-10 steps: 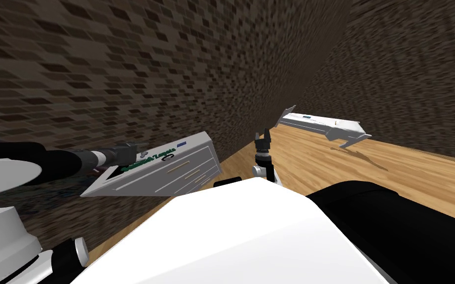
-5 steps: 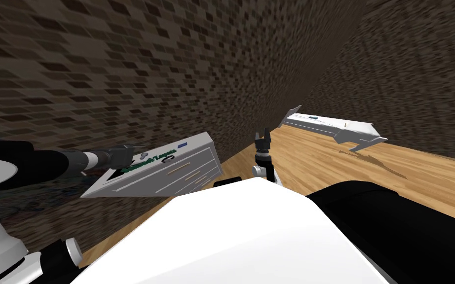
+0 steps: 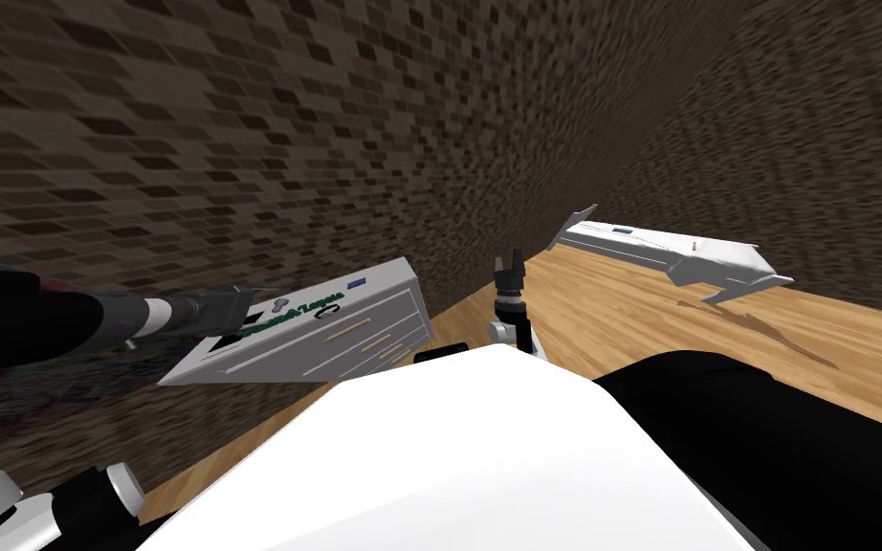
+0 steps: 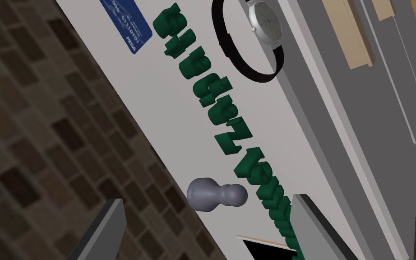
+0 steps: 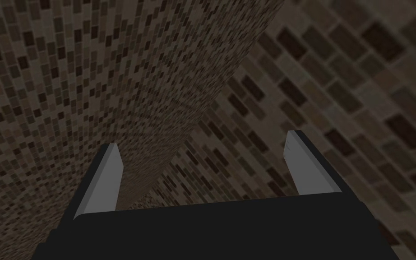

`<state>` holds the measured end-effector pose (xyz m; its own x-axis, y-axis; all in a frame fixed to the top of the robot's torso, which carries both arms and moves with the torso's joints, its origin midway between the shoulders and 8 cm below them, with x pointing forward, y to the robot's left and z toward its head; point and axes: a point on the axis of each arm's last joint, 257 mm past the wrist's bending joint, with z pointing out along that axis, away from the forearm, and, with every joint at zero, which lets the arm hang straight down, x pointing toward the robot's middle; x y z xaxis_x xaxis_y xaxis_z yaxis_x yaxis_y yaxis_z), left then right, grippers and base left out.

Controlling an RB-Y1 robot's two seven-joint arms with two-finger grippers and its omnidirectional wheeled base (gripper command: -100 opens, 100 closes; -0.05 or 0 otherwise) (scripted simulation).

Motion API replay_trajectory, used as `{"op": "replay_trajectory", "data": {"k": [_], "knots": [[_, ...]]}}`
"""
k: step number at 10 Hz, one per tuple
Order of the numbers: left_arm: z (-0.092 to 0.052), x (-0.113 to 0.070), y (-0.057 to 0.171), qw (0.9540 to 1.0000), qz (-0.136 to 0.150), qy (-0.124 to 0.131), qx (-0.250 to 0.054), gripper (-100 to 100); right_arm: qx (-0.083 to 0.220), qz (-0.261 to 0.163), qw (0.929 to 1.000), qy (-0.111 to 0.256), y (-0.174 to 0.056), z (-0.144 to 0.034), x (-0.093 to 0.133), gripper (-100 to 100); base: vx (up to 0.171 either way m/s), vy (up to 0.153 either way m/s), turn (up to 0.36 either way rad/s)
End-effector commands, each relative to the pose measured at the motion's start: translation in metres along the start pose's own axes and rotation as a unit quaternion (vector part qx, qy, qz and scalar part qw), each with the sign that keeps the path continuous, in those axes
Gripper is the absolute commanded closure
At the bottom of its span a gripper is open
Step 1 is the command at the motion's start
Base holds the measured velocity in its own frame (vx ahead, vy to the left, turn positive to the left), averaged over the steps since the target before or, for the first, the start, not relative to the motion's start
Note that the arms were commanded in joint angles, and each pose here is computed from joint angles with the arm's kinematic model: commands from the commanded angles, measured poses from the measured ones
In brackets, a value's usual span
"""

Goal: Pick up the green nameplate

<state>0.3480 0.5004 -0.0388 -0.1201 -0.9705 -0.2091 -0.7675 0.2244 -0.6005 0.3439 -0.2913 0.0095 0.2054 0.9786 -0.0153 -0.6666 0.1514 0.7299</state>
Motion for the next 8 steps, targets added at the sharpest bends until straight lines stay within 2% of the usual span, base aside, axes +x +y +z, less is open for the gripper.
{"op": "replay_trajectory", "data": {"k": [1, 5, 6, 7, 8], "knots": [[-0.005, 0.001, 0.008, 0.9998, 0.000, 0.008, -0.020, -100, 0.000, 0.000, 1.0000, 0.000, 0.000, 0.000, 0.000, 0, 0.093, -0.005, 0.102], [-0.012, 0.002, 0.024, 0.9982, 0.000, 0.018, -0.058, -100, 0.000, 0.000, 1.0000, 0.000, 0.000, 0.000, 0.000, 0, 0.079, 0.018, 0.040], [-0.012, 0.002, 0.021, 0.9986, 0.001, 0.016, -0.051, -100, 0.000, 0.000, 1.0000, 0.000, 0.000, 0.000, 0.000, 0, 0.041, 0.014, 0.005], [-0.012, 0.002, 0.022, 0.9985, 0.000, 0.016, -0.053, 0, 0.000, 0.000, 1.0000, 0.000, 0.000, 0.000, 0.000, 0, 0.007, 0.002, -0.002], [-0.002, 0.000, 0.024, 0.9985, -0.001, 0.014, -0.052, -100, 0.000, 0.000, 1.0000, 0.000, 0.000, 0.000, 0.000, 0, 0.004, -0.005, -0.027]]}}
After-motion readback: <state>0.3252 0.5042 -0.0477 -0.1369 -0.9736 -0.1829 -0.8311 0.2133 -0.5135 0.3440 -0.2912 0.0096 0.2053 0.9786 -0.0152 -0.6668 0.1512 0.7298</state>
